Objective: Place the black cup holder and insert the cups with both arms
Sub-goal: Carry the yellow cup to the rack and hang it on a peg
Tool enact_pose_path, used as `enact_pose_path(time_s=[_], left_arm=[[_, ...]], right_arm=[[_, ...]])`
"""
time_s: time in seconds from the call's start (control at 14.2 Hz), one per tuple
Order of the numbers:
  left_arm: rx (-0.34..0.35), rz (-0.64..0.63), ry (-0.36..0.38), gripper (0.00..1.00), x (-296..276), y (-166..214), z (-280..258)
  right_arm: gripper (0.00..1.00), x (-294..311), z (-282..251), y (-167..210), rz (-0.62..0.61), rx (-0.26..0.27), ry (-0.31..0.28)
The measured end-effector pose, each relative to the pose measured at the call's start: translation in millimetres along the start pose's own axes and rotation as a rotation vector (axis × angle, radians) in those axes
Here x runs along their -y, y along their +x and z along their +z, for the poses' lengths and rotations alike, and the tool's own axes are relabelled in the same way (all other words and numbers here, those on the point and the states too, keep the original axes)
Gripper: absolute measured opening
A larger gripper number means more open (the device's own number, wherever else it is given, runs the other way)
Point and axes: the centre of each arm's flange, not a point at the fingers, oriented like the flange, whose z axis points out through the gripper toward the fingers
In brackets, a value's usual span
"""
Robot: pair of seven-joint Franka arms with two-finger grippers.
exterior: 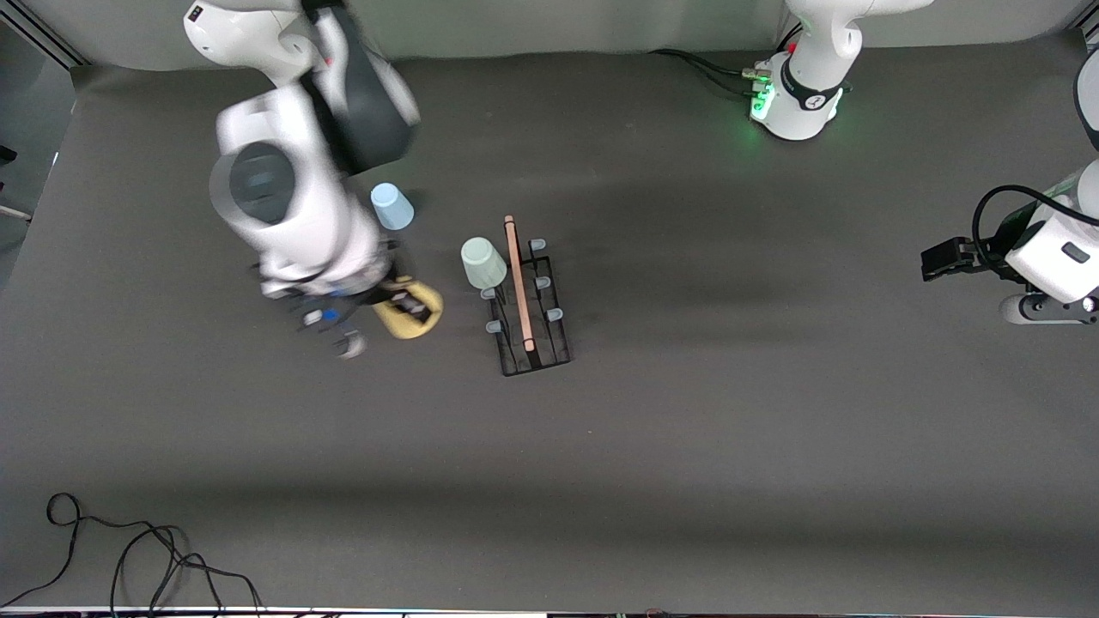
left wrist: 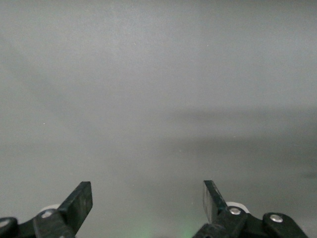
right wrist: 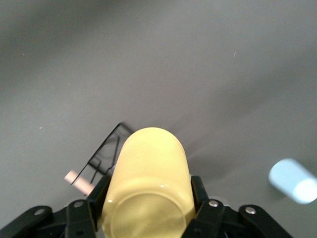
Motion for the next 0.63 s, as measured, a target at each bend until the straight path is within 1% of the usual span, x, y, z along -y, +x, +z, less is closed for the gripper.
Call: enact_pose_path(time_s=[0.14,0.28,0.49,0.63], left_arm=[[0.000,0.000,0.000,1.00,0.0,0.0,0.0],[0.000,0.000,0.000,1.00,0.0,0.0,0.0],[0.000,0.000,0.000,1.00,0.0,0.0,0.0],[0.000,0.000,0.000,1.00,0.0,0.0,0.0]], right_arm=[[0.69,18.5,17.5,-35.0,0.064,-0.015,0.003],[0.69,29.0,34.5,-50.0,0.091,-0.030,0.006],[0.69,30.3,59.1,-43.2,0.111,-0.046,0.012],[0.69,28.1,73.2,-37.0,0.126,-0.048,0.027]])
